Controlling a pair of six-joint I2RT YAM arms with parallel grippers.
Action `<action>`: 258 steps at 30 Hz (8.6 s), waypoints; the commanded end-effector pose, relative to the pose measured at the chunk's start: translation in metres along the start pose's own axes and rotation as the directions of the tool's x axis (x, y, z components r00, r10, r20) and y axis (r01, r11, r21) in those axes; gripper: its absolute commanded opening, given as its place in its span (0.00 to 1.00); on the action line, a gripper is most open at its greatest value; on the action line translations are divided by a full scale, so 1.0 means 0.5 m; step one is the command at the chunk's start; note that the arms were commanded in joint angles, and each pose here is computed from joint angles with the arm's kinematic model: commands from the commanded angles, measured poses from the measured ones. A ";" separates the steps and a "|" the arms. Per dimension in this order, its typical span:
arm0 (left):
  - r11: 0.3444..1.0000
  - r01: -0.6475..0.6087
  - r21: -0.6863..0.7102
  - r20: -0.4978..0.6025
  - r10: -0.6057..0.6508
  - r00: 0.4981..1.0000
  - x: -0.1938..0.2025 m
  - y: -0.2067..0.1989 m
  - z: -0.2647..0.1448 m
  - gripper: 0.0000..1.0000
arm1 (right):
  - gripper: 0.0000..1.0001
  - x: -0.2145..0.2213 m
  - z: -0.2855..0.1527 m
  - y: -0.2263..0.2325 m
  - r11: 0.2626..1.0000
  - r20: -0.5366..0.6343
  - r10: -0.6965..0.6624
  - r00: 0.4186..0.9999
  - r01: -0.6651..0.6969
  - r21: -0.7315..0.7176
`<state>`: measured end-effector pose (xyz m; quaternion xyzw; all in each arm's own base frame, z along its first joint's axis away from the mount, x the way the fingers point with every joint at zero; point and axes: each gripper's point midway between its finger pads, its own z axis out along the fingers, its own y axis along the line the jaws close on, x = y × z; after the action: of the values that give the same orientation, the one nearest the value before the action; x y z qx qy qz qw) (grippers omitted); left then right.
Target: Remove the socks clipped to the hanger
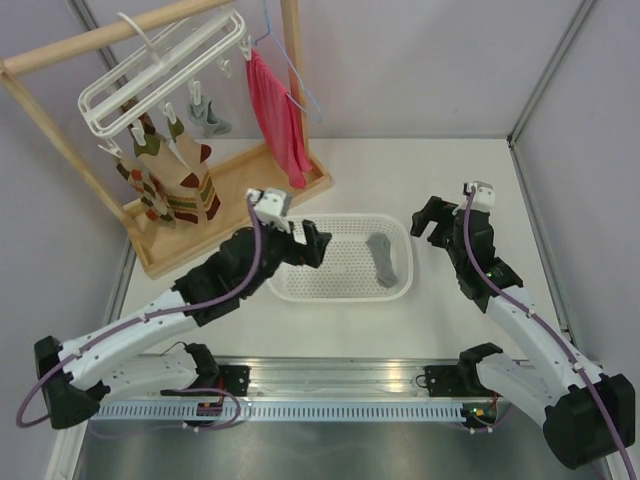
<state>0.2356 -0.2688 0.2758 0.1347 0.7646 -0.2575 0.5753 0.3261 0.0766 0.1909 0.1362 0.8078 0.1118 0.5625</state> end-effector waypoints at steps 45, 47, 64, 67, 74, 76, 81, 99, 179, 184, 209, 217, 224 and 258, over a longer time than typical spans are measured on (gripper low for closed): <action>0.583 0.225 -0.781 0.352 0.113 0.929 -0.288 0.648 0.085 1.00 | 0.98 -0.026 0.000 0.106 0.951 0.010 0.123 0.992 -0.115 -0.287; 0.595 0.209 -0.776 0.343 0.119 0.932 -0.286 0.657 0.110 1.00 | 0.98 -0.027 -0.004 0.106 0.951 0.018 0.114 0.993 -0.104 -0.291; 0.612 0.167 -0.773 0.381 0.238 0.893 -0.302 0.660 0.112 0.55 | 0.97 -0.011 0.019 0.105 0.954 0.000 0.111 0.994 -0.106 -0.282; 0.612 0.167 -0.773 0.387 0.248 0.888 -0.298 0.660 0.107 0.23 | 0.96 -0.009 0.020 0.105 0.954 0.000 0.108 0.994 -0.104 -0.281; 0.629 0.195 -0.752 0.445 0.268 0.854 -0.329 0.630 0.063 0.02 | 0.96 -0.016 0.018 0.109 0.952 0.005 0.115 0.993 -0.109 -0.287; 0.645 0.189 -0.740 0.454 0.272 0.848 -0.337 0.616 0.046 0.02 | 0.96 -0.019 0.017 0.110 0.951 0.010 0.115 0.993 -0.107 -0.290; 0.719 0.187 -0.669 0.511 0.263 0.818 -0.393 0.554 -0.015 0.02 | 0.96 -0.019 0.015 0.109 0.953 0.019 0.093 0.995 -0.083 -0.293; 0.887 0.053 -0.459 0.367 0.135 0.920 -0.330 0.426 -0.062 0.02 | 0.94 -0.056 -0.118 0.479 0.679 -0.018 0.149 0.989 -0.116 -0.725; 0.842 -0.059 -0.537 0.287 0.248 0.925 -0.267 0.441 -0.197 0.02 | 0.95 -0.131 -0.113 1.089 0.349 0.094 0.238 0.967 0.006 -0.937; 0.826 -0.052 -0.561 0.273 0.244 0.931 -0.259 0.458 -0.193 0.02 | 0.95 -0.097 -0.134 1.068 0.341 0.074 0.232 0.970 -0.009 -0.940; 0.839 -0.021 -0.544 0.310 0.224 0.924 -0.253 0.454 -0.189 0.02 | 0.15 -0.034 -0.156 1.044 0.318 0.050 0.187 0.981 -0.012 -0.948; 0.788 0.042 -0.614 0.289 0.175 0.941 -0.250 0.487 -0.195 0.96 | 0.01 -0.049 -0.160 1.022 0.347 0.081 0.192 0.978 0.010 -0.938; 0.737 0.141 -0.661 0.359 0.146 0.922 -0.309 0.479 -0.262 1.00 | 0.01 -0.062 -0.167 1.015 0.366 0.117 0.158 0.980 0.052 -0.929; 0.742 0.141 -0.656 0.348 0.131 0.928 -0.517 0.520 -0.110 0.91 | 0.01 -0.017 -0.151 1.013 0.430 0.191 0.047 0.980 0.153 -0.890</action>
<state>0.3962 0.0009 0.4535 -0.1318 0.6971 0.0159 0.7046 0.3157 0.5501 0.3693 -0.1965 0.5884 0.4920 0.6108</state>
